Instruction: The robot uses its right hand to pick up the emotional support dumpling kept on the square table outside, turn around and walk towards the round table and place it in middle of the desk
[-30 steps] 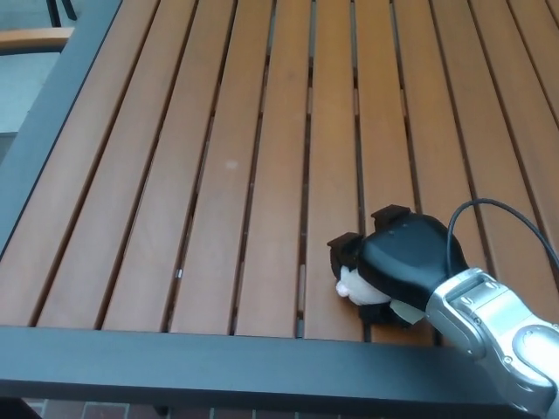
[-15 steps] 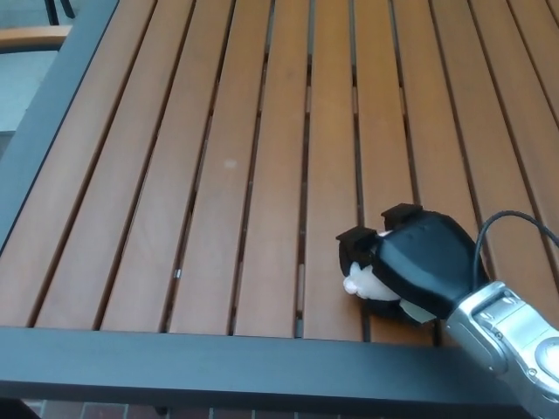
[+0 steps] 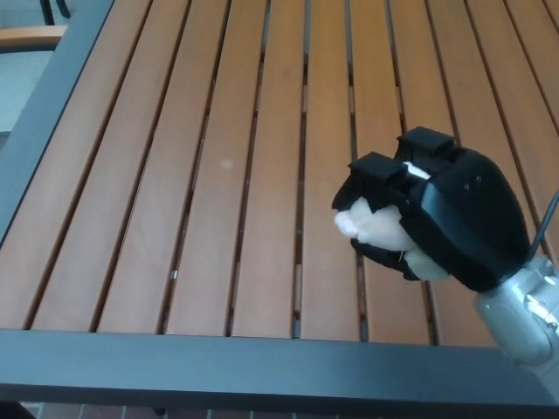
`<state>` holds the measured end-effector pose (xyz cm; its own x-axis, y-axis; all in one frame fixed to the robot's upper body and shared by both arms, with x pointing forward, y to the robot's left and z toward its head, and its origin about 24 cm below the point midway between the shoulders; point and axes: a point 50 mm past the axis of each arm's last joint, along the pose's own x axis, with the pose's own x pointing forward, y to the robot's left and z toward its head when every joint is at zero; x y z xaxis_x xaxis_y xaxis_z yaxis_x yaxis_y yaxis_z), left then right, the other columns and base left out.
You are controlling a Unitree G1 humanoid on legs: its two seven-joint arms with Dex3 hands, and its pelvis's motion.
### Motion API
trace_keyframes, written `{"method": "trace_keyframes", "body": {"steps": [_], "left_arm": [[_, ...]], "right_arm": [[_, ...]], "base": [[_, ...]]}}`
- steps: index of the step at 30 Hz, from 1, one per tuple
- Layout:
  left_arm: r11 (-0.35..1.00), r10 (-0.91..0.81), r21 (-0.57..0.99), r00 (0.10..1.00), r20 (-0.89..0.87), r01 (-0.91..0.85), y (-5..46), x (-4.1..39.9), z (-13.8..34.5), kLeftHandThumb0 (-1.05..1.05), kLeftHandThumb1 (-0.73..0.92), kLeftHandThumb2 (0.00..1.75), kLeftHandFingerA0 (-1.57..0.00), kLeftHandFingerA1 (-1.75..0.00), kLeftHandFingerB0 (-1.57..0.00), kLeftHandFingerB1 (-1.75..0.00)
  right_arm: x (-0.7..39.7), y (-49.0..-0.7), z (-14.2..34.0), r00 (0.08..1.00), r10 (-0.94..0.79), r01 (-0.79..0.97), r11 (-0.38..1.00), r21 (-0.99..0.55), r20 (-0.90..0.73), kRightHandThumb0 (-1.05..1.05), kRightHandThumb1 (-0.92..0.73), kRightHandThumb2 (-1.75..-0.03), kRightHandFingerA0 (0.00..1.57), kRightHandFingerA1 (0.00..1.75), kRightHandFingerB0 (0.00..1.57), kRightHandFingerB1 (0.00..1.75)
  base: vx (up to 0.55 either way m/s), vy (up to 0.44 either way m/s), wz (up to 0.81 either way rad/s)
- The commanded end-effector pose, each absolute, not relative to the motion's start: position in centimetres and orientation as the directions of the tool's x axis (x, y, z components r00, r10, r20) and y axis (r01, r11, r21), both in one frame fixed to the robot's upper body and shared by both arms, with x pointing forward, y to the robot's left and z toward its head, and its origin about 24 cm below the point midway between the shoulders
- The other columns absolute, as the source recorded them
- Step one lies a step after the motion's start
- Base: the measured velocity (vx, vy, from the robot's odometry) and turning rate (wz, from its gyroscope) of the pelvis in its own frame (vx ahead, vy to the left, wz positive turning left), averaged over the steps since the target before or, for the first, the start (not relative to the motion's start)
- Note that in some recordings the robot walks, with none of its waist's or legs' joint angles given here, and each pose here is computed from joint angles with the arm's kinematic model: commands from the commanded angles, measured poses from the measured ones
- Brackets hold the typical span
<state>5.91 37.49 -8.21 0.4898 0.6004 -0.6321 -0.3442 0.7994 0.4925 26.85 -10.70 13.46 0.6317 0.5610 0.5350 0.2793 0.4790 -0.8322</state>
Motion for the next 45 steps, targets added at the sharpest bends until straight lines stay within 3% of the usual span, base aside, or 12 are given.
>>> {"method": "trace_keyframes", "body": {"steps": [1,5,8,14,16,18,24,31,35,42,45], "left_arm": [[0.799,0.594,0.492,0.574,-0.563,-0.345,37.3,6.7,-7.5,-0.01,0.73,0.67,-0.86,-0.64,-0.79,-0.59],[0.801,0.592,0.487,0.579,-0.561,-0.347,37.4,6.7,-7.4,0.00,0.73,0.68,-0.85,-0.63,-0.77,-0.59],[0.801,0.592,0.493,0.575,-0.564,-0.340,37.4,6.8,-7.6,-0.01,0.74,0.67,-0.84,-0.62,-0.76,-0.58],[0.799,0.590,0.503,0.590,-0.552,-0.329,37.1,7.5,-7.3,-0.05,0.75,0.66,-0.85,-0.61,-0.76,-0.57],[0.800,0.589,0.499,0.593,-0.550,-0.332,37.1,7.8,-7.3,-0.04,0.74,0.66,-0.87,-0.63,-0.77,-0.58],[0.800,0.587,0.501,0.599,-0.545,-0.330,36.9,8.0,-7.3,-0.05,0.72,0.66,-0.87,-0.63,-0.78,-0.59],[0.800,0.590,0.498,0.592,-0.549,-0.335,36.7,8.0,-7.5,-0.04,0.74,0.64,-0.87,-0.63,-0.79,-0.59],[0.806,0.584,0.492,0.585,-0.563,-0.330,36.7,7.6,-7.7,-0.07,0.75,0.63,-0.83,-0.61,-0.76,-0.57],[0.805,0.584,0.494,0.582,-0.566,-0.328,36.7,7.2,-7.7,-0.05,0.74,0.64,-0.82,-0.61,-0.76,-0.58],[0.807,0.585,0.487,0.577,-0.571,-0.336,36.8,7.1,-7.9,-0.07,0.74,0.61,-0.85,-0.60,-0.77,-0.58],[0.811,0.579,0.481,0.579,-0.574,-0.334,36.8,6.9,-8.0,-0.01,0.73,0.67,-0.80,-0.62,-0.78,-0.61]], "right_arm": [[21.7,-10.7,15.2,0.561,0.474,0.154,0.746,-0.648,0.679,-0.13,-0.63,-1.05,0.86,1.70,0.76,1.32],[21.0,-10.9,14.7,0.595,0.487,0.086,0.752,-0.653,0.639,-0.14,-0.63,-1.05,0.87,1.67,0.77,1.32],[19.5,-10.5,14.1,0.633,0.479,-0.046,0.807,-0.588,0.608,-0.11,-0.57,-1.11,0.94,1.55,0.92,1.13],[18.2,-10.3,13.8,0.644,0.510,-0.138,0.810,-0.570,0.570,-0.12,-0.52,-1.16,0.99,1.50,0.93,1.07],[18.3,-10.4,13.8,0.648,0.509,-0.130,0.806,-0.577,0.567,-0.11,-0.53,-1.14,0.99,1.51,0.92,1.11],[18.5,-10.5,13.8,0.655,0.508,-0.134,0.806,-0.576,0.559,-0.09,-0.57,-1.10,0.90,1.60,0.89,1.13],[18.5,-10.7,13.7,0.660,0.518,-0.158,0.804,-0.574,0.544,-0.11,-0.61,-1.06,0.91,1.54,0.89,1.07],[18.3,-10.6,13.7,0.654,0.536,-0.180,0.796,-0.578,0.534,-0.10,-0.58,-1.12,0.92,1.56,0.90,1.10],[18.1,-10.5,13.7,0.649,0.550,-0.194,0.788,-0.585,0.526,-0.09,-0.55,-1.16,0.95,1.44,0.91,1.06],[17.7,-10.3,13.6,0.645,0.569,-0.213,0.775,-0.595,0.509,-0.12,-0.51,-1.18,0.99,1.51,0.92,1.13],[17.7,-10.2,13.6,0.634,0.581,-0.221,0.769,-0.600,0.510,-0.08,-0.51,-1.22,0.91,1.60,0.86,1.26]], "base": [[0.00,0.000,0.00],[0.00,0.000,0.00],[0.00,0.000,0.00],[0.00,0.000,0.00],[0.00,0.000,0.00],[0.00,0.000,0.00],[0.00,0.000,0.00],[0.00,0.000,0.00],[0.00,0.000,0.03],[0.00,0.002,0.26],[0.00,0.083,0.26]]}}
